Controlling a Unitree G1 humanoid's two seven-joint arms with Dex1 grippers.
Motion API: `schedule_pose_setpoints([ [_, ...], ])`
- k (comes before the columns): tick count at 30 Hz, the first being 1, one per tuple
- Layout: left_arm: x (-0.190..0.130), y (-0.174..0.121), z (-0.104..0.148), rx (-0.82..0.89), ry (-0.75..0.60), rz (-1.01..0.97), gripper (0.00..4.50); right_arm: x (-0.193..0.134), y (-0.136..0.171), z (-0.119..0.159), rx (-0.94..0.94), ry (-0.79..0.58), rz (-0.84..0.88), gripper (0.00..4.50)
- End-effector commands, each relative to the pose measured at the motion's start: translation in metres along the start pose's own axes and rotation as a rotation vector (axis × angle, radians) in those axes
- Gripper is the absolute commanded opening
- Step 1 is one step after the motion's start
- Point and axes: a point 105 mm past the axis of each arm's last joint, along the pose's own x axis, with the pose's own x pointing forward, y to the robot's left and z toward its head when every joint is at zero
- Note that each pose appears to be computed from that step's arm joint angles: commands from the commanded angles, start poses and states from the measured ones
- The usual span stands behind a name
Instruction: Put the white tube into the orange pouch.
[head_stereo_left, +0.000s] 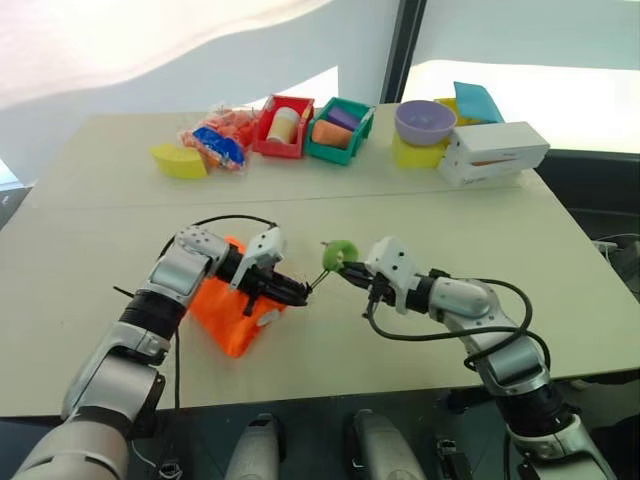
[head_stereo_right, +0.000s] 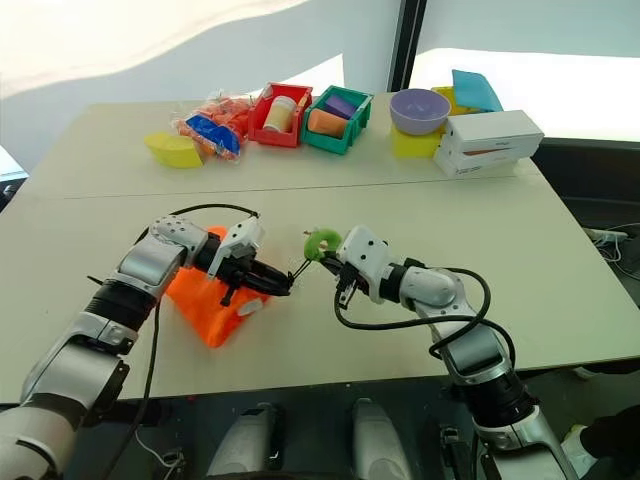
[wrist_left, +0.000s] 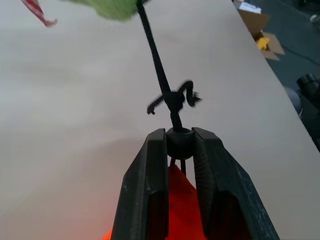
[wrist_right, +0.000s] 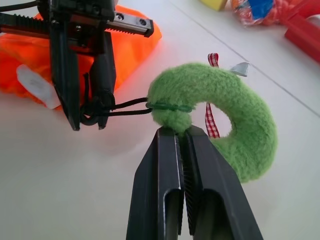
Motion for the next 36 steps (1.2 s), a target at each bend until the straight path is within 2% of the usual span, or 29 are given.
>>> schedule_pose_setpoints([
  [1, -0.014, -0.006, -0.006, 0.045, 0.057, 0.019, 0.20, -0.006, -0.034, -0.004, -0.060, 0.037, -0.171, 0.00],
  [5, -0.031, -0.016, -0.020, 0.053, 0.124, 0.057, 0.20, -0.012, -0.060, -0.020, -0.074, 0.119, -0.306, 0.00],
  [11, -0.033, -0.019, -0.013, 0.039, 0.044, 0.114, 0.20, -0.005, -0.046, -0.018, -0.080, 0.106, -0.220, 0.00],
  [14, -0.038, -0.014, -0.005, 0.019, -0.027, 0.204, 1.70, -0.003, -0.031, -0.012, -0.064, 0.072, -0.140, 1.03],
  [18, -0.054, -0.012, -0.001, 0.009, -0.079, 0.336, 3.72, -0.009, -0.020, -0.008, -0.064, 0.042, -0.089, 3.00],
  [22, -0.080, -0.012, 0.003, -0.024, -0.155, 0.485, 3.72, -0.020, -0.023, -0.010, -0.058, 0.017, -0.112, 3.00],
  [24, -0.100, -0.014, 0.001, -0.055, -0.215, 0.601, 3.72, -0.030, -0.030, -0.013, 0.005, -0.010, -0.150, 3.00],
  [29, -0.141, -0.018, -0.021, -0.158, -0.296, 0.919, 3.72, -0.056, -0.040, -0.038, 0.143, -0.015, -0.198, 3.00],
  [36, -0.167, -0.046, -0.063, -0.290, -0.333, 1.214, 3.72, -0.076, -0.043, -0.059, 0.251, -0.016, -0.207, 3.00],
])
